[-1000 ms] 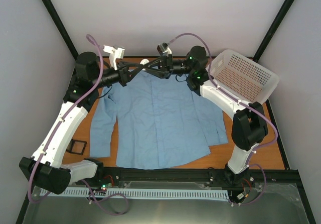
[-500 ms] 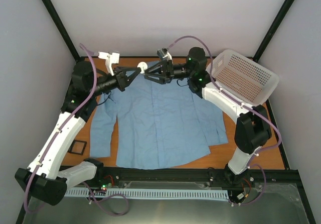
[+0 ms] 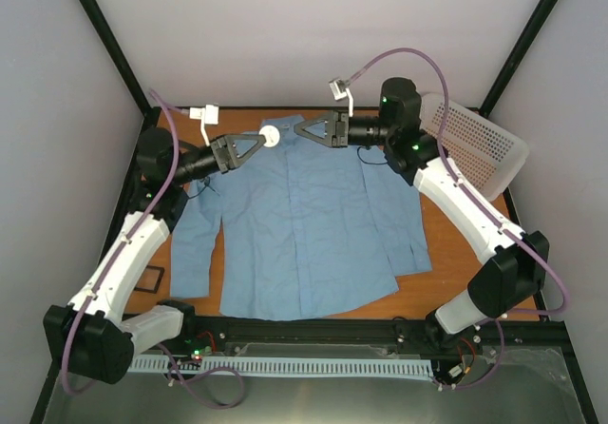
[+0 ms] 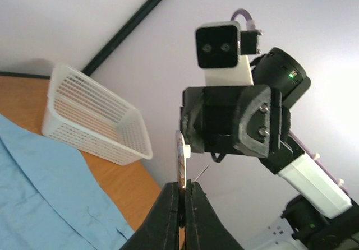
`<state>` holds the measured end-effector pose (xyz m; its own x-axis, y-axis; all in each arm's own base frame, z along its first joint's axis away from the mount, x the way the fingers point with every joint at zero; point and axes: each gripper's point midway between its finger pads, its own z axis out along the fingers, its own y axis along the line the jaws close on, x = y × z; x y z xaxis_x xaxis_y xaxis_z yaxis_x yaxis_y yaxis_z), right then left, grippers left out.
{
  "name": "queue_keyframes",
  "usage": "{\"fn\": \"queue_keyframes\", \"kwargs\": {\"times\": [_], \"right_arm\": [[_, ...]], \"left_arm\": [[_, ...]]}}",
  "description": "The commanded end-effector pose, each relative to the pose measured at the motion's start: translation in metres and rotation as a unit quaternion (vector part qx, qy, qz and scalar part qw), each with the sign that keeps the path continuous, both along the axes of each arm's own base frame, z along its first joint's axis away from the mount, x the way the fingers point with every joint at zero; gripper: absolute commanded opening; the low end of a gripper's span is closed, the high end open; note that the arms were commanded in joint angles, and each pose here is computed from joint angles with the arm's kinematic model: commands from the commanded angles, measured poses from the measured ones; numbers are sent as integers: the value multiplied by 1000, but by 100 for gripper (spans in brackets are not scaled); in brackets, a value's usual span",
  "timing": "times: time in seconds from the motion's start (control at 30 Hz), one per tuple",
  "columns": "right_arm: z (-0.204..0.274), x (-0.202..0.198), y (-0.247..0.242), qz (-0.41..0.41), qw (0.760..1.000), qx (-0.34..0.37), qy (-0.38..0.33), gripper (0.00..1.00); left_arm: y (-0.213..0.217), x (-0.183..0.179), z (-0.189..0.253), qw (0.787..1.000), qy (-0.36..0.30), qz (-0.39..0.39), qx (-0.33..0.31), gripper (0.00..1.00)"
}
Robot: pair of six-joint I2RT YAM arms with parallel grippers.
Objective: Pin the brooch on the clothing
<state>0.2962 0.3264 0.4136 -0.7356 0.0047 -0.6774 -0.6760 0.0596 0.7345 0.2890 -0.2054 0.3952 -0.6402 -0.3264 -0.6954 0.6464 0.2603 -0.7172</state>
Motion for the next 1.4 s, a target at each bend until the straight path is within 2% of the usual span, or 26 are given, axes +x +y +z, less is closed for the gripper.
{"fn": "queue_keyframes", "kwargs": {"times": [0.0, 0.1, 0.43, 0.53, 0.63, 0.7, 0.83, 1.13, 1.37], "right_arm": [[-6, 8, 10, -29, 999, -23, -12, 35], [-7, 10, 16, -24, 999, -30, -5, 28], [-10, 1, 20, 0, 999, -30, -22, 23], [-10, -2, 22, 16, 999, -25, -22, 25], [-9, -1, 24, 21, 999, -20, -25, 35], [-7, 4, 20, 6, 999, -22, -32, 39], [-5, 20, 3, -33, 999, -11, -26, 41], [-9, 5, 13, 32, 999, -1, -17, 39], [-26, 1, 25, 47, 999, -13, 8, 30]], "left_arm": [[-7, -17, 13, 997, -1, -70, -40, 1], [-9, -21, 15, 995, -7, -88, -44, 1], [-11, -16, 11, 994, 4, -98, -48, 1], [-12, -11, 11, 994, 6, -98, -47, 1], [-13, -7, 10, 994, 7, -99, -46, 1], [-12, -4, 10, 994, 6, -94, -46, 1], [-10, -2, 11, 995, 4, -89, -46, 1], [-11, 5, 11, 995, 5, -94, -43, 1], [-11, 7, 11, 995, 5, -94, -44, 1]]}}
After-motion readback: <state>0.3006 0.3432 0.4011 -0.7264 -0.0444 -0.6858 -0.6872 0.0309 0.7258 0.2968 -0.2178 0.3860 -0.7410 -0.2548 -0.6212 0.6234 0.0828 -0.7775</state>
